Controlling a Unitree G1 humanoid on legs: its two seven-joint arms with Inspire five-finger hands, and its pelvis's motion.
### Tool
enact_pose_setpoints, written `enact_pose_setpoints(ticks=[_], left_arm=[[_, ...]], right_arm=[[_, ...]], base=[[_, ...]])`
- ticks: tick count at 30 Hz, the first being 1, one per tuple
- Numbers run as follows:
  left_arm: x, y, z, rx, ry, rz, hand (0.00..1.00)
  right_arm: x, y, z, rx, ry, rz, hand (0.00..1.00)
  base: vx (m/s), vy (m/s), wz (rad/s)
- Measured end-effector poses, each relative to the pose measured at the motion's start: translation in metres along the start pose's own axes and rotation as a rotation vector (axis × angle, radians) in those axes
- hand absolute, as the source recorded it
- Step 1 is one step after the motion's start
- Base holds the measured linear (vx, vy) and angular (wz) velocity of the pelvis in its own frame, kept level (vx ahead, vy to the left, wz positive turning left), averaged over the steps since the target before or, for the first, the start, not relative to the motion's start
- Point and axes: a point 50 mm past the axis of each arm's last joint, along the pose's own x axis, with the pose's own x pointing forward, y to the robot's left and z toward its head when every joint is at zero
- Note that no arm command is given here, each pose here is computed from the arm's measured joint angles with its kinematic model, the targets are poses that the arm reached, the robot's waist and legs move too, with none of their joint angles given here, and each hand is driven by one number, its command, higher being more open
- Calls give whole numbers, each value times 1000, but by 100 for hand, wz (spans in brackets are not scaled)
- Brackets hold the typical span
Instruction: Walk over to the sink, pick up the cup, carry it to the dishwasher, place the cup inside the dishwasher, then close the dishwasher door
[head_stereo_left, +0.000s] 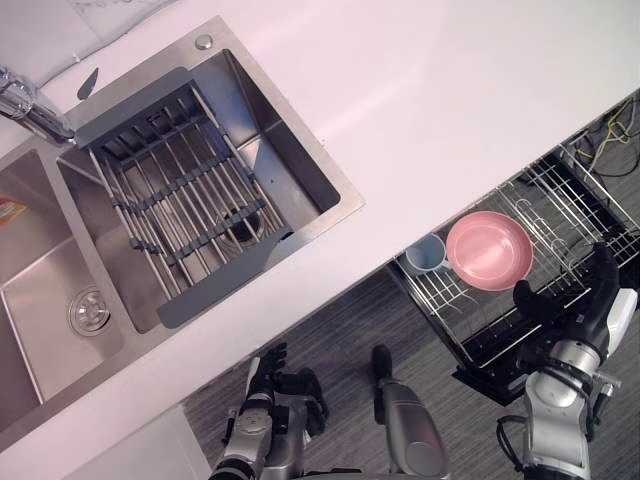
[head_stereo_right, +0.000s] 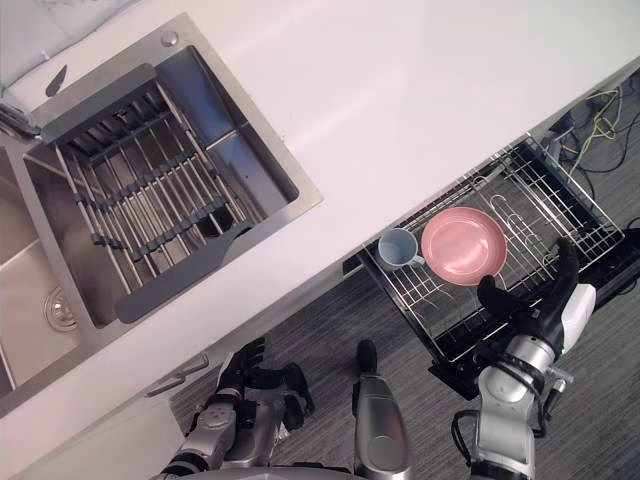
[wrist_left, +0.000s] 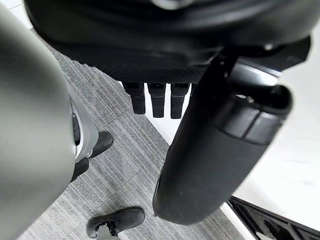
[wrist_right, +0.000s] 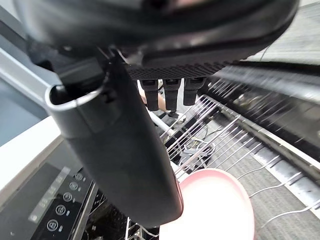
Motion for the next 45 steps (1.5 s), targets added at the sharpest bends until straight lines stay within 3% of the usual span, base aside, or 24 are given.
enact_pose_setpoints(ticks=[11, 23, 35, 45], left_arm=[[-8, 0, -21, -15, 79, 9, 90], [-18, 13, -46, -79, 172, 48, 90], [-24, 16, -57, -71, 202, 25, 90], [-24, 18, -60, 4, 205, -43, 90]], right_arm=[[-36, -29, -30, 106, 152, -61, 90], [-70, -45, -112, 393, 566, -131, 90], [-37, -45, -135, 675, 643, -170, 90], [-12, -4, -105, 759, 544, 122, 90]], base=[[22, 4, -9], [-18, 3, -11], [-23, -2, -8], [11, -11, 9]])
